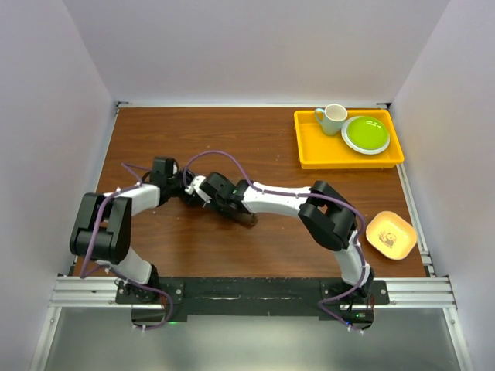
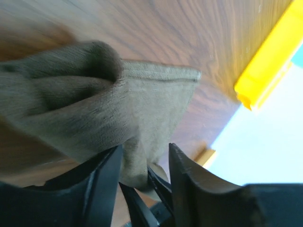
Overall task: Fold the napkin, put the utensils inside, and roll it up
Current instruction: Roll the napkin with the utensil
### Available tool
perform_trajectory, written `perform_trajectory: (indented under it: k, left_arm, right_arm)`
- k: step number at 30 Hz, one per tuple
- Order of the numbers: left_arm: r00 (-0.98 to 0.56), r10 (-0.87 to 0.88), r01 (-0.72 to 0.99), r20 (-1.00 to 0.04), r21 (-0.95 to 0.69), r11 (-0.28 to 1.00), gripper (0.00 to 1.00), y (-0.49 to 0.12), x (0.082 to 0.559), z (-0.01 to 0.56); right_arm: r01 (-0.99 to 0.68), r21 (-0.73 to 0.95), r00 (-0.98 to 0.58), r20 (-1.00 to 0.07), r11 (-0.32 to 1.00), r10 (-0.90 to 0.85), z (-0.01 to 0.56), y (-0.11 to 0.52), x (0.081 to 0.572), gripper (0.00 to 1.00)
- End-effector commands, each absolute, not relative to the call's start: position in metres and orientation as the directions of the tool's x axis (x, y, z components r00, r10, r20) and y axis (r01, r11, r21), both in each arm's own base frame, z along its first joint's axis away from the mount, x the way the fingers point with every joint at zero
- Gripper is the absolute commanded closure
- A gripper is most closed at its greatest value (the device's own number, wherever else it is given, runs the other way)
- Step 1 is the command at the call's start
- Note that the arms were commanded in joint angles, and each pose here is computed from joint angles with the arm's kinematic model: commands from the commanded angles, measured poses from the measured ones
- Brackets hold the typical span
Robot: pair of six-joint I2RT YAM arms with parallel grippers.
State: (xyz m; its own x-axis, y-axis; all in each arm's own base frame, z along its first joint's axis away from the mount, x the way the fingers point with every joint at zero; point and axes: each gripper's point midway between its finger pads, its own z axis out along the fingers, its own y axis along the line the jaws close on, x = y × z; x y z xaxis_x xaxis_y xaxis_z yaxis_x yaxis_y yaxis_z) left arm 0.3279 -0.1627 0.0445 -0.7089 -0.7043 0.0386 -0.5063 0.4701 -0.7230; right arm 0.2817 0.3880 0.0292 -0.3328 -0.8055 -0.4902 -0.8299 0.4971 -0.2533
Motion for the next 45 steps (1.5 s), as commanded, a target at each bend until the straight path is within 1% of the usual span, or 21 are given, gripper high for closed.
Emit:
perform_trajectory:
  k: [1, 2, 3, 6, 10, 12, 16, 17, 20, 23, 25, 26, 30, 32, 33, 36, 39, 40, 43, 44, 45]
  left_arm:
    - [-0.702, -0.710, -0.485, -0.058, -0.691, 0.536, 0.47, -0.130, 0.320, 0.056]
    - [-0.700, -0.711, -0.491, -0.063, -0.680, 0.544, 0.46, -0.127, 0.318, 0.056]
    - [-0.700, -0.710, -0.484, -0.079, -0.679, 0.553, 0.44, -0.126, 0.319, 0.058]
    - [-0.701, -0.701, -0.451, -0.133, -0.678, 0.581, 0.40, -0.122, 0.324, 0.070]
    - [-0.697, -0.684, -0.414, -0.215, -0.659, 0.628, 0.38, -0.114, 0.335, 0.089]
    - [-0.697, -0.680, -0.404, -0.229, -0.657, 0.636, 0.38, -0.113, 0.339, 0.097]
    - [-0.720, -0.666, -0.387, -0.197, -0.683, 0.620, 0.37, -0.127, 0.342, 0.095]
    - [-0.725, -0.663, -0.382, -0.185, -0.693, 0.611, 0.37, -0.131, 0.342, 0.094]
    - [-0.750, -0.651, -0.394, -0.116, -0.712, 0.581, 0.37, -0.151, 0.342, 0.087]
    - [-0.758, -0.649, -0.439, -0.069, -0.682, 0.585, 0.37, -0.163, 0.344, 0.079]
    - [-0.737, -0.675, -0.540, -0.019, -0.584, 0.606, 0.36, -0.160, 0.335, 0.061]
    - [-0.726, -0.688, -0.561, -0.015, -0.567, 0.604, 0.36, -0.160, 0.340, 0.063]
    - [-0.687, -0.723, -0.663, 0.074, -0.470, 0.582, 0.36, -0.169, 0.335, 0.043]
    - [-0.661, -0.743, -0.710, 0.107, -0.410, 0.573, 0.38, -0.170, 0.330, 0.036]
    - [-0.647, -0.754, -0.732, 0.117, -0.374, 0.570, 0.42, -0.170, 0.328, 0.027]
    - [-0.637, -0.759, -0.758, 0.137, -0.294, 0.583, 0.48, -0.169, 0.318, 0.015]
    - [-0.636, -0.764, -0.759, 0.106, -0.265, 0.595, 0.55, -0.162, 0.316, 0.013]
    - [-0.638, -0.764, -0.758, 0.100, -0.262, 0.598, 0.57, -0.160, 0.315, 0.012]
    - [-0.643, -0.761, -0.751, 0.083, -0.263, 0.606, 0.71, -0.157, 0.314, 0.012]
    - [-0.644, -0.761, -0.750, 0.083, -0.265, 0.606, 0.78, -0.157, 0.313, 0.012]
    - [-0.646, -0.759, -0.748, 0.083, -0.268, 0.608, 0.80, -0.157, 0.313, 0.012]
  right_arm:
    - [-0.801, -0.058, -0.493, -0.500, 0.595, -0.712, 0.031, 0.367, 0.299, 0.92]
    - [-0.789, -0.020, -0.524, -0.499, 0.614, -0.690, 0.031, 0.364, 0.302, 0.92]
    - [-0.806, 0.091, -0.544, -0.501, 0.585, -0.673, 0.031, 0.372, 0.293, 0.92]
    - [-0.784, 0.224, -0.602, -0.503, 0.579, -0.620, 0.032, 0.370, 0.301, 0.93]
    - [-0.745, 0.400, -0.666, -0.427, 0.533, -0.612, 0.019, 0.372, 0.296, 0.94]
    - [-0.698, 0.479, -0.713, -0.394, 0.532, -0.580, 0.019, 0.376, 0.293, 0.93]
    - [-0.531, 0.694, -0.824, -0.290, 0.486, -0.486, 0.014, 0.377, 0.289, 0.92]
    - [-0.471, 0.763, -0.847, -0.251, 0.443, -0.468, 0.015, 0.383, 0.284, 0.92]
    - [-0.373, 0.836, -0.882, -0.186, 0.402, -0.433, 0.010, 0.385, 0.280, 0.90]
    - [-0.313, 0.866, -0.907, -0.150, 0.390, -0.393, 0.006, 0.385, 0.283, 0.89]
    - [-0.289, 0.872, -0.916, -0.131, 0.396, -0.380, 0.000, 0.381, 0.285, 0.89]
    - [-0.286, 0.871, -0.916, -0.128, 0.399, -0.379, 0.001, 0.383, 0.286, 0.89]
    - [-0.286, 0.869, -0.916, -0.124, 0.403, -0.381, -0.004, 0.383, 0.288, 0.89]
    - [-0.298, 0.862, -0.912, -0.130, 0.410, -0.389, -0.005, 0.382, 0.289, 0.89]
    - [-0.301, 0.859, -0.911, -0.131, 0.414, -0.391, -0.005, 0.382, 0.289, 0.88]
    - [-0.324, 0.839, -0.907, -0.145, 0.436, -0.396, -0.005, 0.380, 0.292, 0.85]
    - [-0.378, 0.808, -0.892, -0.187, 0.453, -0.411, 0.001, 0.377, 0.298, 0.76]
    - [-0.403, 0.790, -0.886, -0.212, 0.462, -0.411, 0.008, 0.377, 0.301, 0.70]
    - [-0.453, 0.752, -0.871, -0.260, 0.480, -0.416, 0.023, 0.374, 0.308, 0.59]
    - [-0.474, 0.729, -0.864, -0.280, 0.494, -0.418, 0.026, 0.374, 0.312, 0.57]
    - [-0.490, 0.715, -0.858, -0.294, 0.499, -0.421, 0.031, 0.373, 0.313, 0.55]
